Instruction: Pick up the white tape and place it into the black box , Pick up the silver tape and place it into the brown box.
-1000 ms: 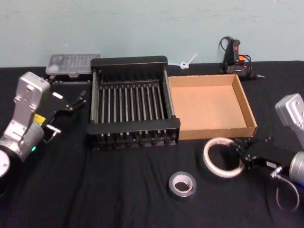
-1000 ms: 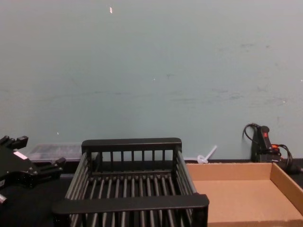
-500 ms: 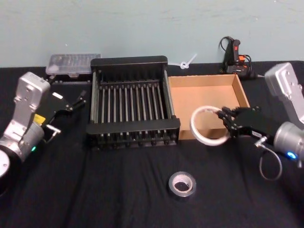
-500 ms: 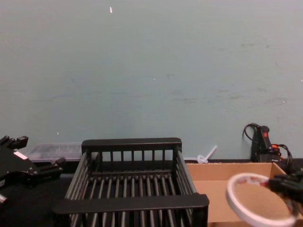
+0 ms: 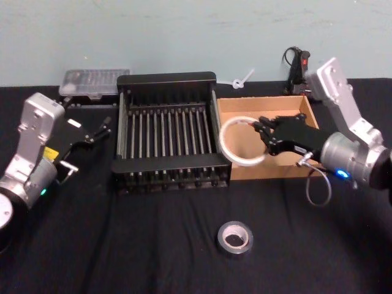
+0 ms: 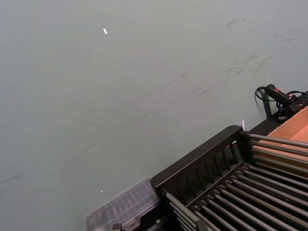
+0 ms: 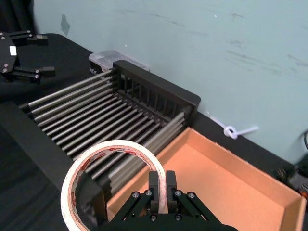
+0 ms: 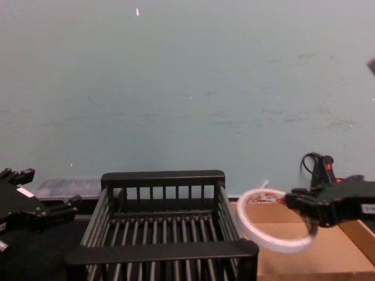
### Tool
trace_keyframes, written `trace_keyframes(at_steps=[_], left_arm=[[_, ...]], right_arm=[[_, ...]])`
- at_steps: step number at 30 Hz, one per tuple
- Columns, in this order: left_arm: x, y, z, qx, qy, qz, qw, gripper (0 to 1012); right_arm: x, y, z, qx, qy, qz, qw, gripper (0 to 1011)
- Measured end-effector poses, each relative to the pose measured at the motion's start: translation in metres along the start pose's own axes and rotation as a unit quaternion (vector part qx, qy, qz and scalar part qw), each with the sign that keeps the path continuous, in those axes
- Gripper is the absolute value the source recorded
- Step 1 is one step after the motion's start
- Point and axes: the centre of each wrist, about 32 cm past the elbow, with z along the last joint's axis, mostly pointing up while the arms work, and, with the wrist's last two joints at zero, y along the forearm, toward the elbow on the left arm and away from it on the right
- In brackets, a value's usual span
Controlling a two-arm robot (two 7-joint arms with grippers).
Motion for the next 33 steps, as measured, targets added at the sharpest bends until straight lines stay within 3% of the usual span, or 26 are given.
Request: trace_keyframes(at_steps=[26,33], left_arm=[[0.0000,0.000,0.000,0.000,0.000,0.000,1.0000,1001],[0.0000,0.000,0.000,0.000,0.000,0.000,1.0000,1001]], right_arm=[[-0.0072,0.081,0.039,0.007,-0.044,0.032,0.9985,95],[-0.0079,0.093,0.045,0.005,-0.045,0.028,0.9986,96]])
